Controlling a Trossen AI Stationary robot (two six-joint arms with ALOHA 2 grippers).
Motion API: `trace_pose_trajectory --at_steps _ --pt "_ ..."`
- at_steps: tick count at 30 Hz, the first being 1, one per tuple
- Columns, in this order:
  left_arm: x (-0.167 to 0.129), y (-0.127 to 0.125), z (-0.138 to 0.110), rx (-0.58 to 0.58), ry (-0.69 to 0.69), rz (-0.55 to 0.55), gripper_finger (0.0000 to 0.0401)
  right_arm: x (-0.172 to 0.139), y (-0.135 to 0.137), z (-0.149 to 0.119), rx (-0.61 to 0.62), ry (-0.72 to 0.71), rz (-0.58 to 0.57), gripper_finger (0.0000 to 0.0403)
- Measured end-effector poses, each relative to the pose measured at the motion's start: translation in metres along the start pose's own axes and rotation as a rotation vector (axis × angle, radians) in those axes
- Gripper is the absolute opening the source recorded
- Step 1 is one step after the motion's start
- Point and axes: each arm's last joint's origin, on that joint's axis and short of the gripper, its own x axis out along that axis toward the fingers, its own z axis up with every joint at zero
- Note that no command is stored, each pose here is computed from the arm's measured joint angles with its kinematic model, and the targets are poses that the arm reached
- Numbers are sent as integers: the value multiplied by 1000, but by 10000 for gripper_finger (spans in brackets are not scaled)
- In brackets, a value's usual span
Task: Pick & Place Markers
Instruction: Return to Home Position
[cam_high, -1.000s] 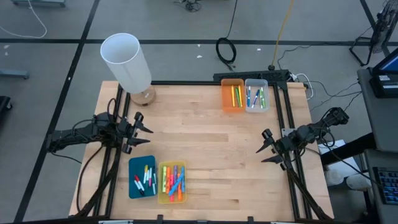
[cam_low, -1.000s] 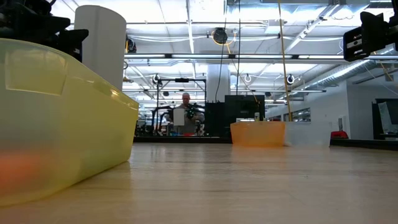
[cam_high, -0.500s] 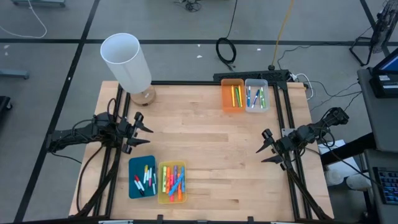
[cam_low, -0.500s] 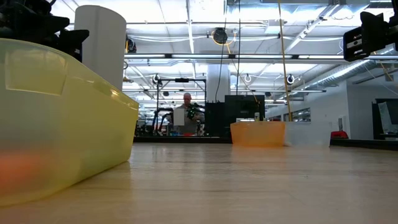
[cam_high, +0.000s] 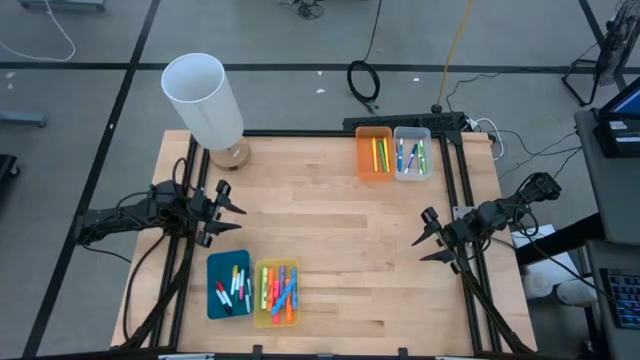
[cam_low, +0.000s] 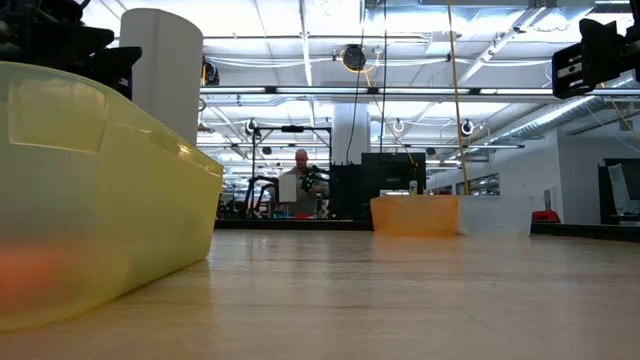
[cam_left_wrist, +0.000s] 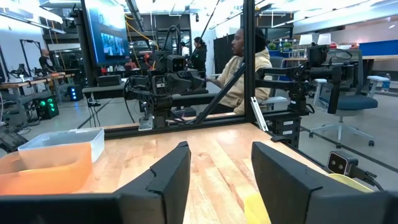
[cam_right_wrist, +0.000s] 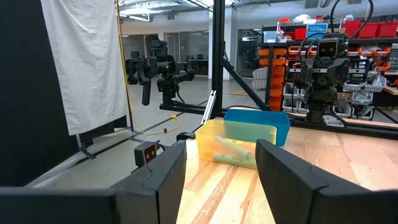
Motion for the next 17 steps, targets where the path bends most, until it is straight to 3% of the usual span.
trace_pose_trajectory --at_steps 17 --pt "0 0 0 0 0 0 200 0 0 0 0 0 0 181"
